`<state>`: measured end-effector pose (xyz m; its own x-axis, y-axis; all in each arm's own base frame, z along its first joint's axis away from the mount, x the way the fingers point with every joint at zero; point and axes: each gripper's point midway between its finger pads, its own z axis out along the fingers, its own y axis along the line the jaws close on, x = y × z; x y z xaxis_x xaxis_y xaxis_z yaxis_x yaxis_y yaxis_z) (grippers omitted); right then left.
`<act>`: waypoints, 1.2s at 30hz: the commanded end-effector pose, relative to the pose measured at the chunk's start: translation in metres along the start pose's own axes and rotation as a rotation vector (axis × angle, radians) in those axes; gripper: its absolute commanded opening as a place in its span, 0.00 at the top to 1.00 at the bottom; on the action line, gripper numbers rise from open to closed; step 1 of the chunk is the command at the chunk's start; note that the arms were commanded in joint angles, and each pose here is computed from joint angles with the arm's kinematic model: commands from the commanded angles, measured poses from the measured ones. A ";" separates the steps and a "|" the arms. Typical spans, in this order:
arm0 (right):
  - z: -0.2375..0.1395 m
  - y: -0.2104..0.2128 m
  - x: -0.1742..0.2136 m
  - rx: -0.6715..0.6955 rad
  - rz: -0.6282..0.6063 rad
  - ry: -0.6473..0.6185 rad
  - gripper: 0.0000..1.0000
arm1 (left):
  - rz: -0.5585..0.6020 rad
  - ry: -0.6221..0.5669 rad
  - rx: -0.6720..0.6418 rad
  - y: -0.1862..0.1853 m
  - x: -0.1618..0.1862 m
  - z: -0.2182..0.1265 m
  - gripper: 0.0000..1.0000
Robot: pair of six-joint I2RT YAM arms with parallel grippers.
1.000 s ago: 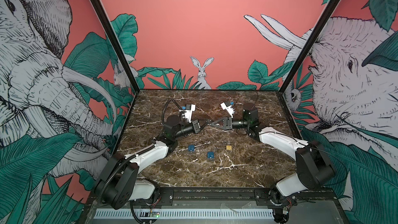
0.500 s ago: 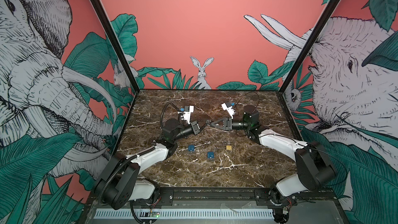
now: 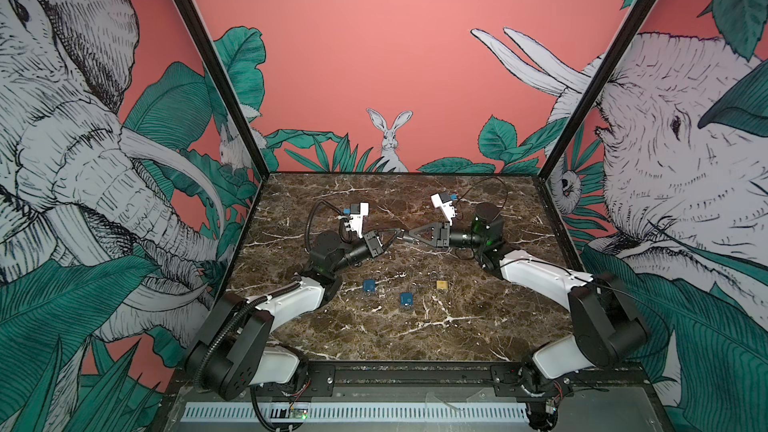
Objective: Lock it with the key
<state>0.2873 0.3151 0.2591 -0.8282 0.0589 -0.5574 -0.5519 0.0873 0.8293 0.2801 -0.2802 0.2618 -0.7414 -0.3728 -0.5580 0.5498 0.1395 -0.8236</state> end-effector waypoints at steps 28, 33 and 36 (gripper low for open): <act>0.005 0.002 -0.010 -0.020 -0.016 -0.023 1.00 | 0.050 0.109 0.140 -0.024 0.009 0.011 0.85; 0.007 -0.005 -0.010 0.001 -0.004 -0.014 1.00 | 0.048 0.096 0.132 -0.021 0.008 0.011 1.00; 0.006 -0.007 -0.011 0.018 0.003 -0.023 0.93 | 0.046 0.066 0.121 -0.018 0.005 0.011 1.00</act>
<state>0.2943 0.3179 0.2554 -0.8390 0.0663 -0.5401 -0.5342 0.0888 0.8407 0.2731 -0.2935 0.2503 -0.7915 -0.2756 -0.5455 0.5461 0.0817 -0.8337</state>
